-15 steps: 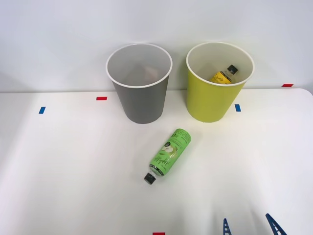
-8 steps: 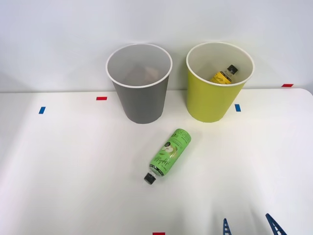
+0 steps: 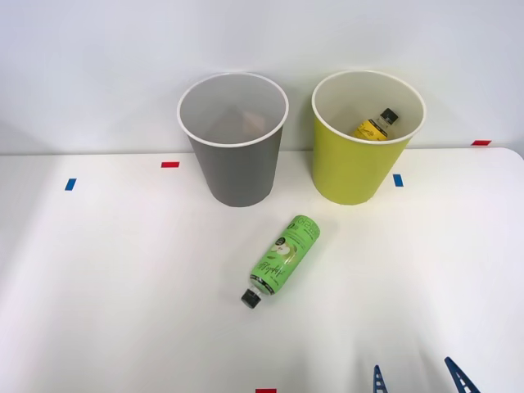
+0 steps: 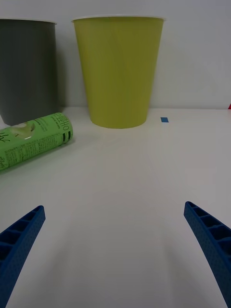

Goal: Put cans in the gray bin, plastic bottles in the light green bin

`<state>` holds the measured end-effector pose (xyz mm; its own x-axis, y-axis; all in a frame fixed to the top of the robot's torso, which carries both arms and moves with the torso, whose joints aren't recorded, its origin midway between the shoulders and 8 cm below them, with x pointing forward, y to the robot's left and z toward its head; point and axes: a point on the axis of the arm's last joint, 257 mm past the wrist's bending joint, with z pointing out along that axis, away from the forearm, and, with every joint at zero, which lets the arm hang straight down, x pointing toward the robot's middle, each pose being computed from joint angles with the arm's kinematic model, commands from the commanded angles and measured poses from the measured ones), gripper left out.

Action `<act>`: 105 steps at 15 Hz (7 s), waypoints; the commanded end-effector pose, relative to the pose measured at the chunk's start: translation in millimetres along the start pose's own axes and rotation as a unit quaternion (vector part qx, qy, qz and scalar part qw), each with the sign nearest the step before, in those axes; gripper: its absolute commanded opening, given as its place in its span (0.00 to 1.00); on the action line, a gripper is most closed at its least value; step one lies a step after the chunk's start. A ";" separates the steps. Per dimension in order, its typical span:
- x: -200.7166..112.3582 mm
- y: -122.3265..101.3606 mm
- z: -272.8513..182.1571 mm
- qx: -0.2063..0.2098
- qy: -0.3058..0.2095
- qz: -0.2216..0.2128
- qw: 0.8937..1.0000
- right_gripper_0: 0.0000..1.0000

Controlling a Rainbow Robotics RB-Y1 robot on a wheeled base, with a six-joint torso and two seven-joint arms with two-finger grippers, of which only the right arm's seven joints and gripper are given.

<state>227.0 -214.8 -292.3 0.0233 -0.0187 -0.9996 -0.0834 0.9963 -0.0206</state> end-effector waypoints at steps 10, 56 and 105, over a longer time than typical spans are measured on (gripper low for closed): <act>-59.6 1.2 74.4 -0.010 0.085 0.010 0.996 1.00; -31.2 144.8 258.3 0.199 0.527 0.336 0.755 1.00; -35.8 113.2 263.7 0.209 0.513 0.139 0.821 0.00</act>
<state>478.1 -76.7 -259.6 -0.8076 0.3783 -0.4524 0.4226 0.9063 0.0035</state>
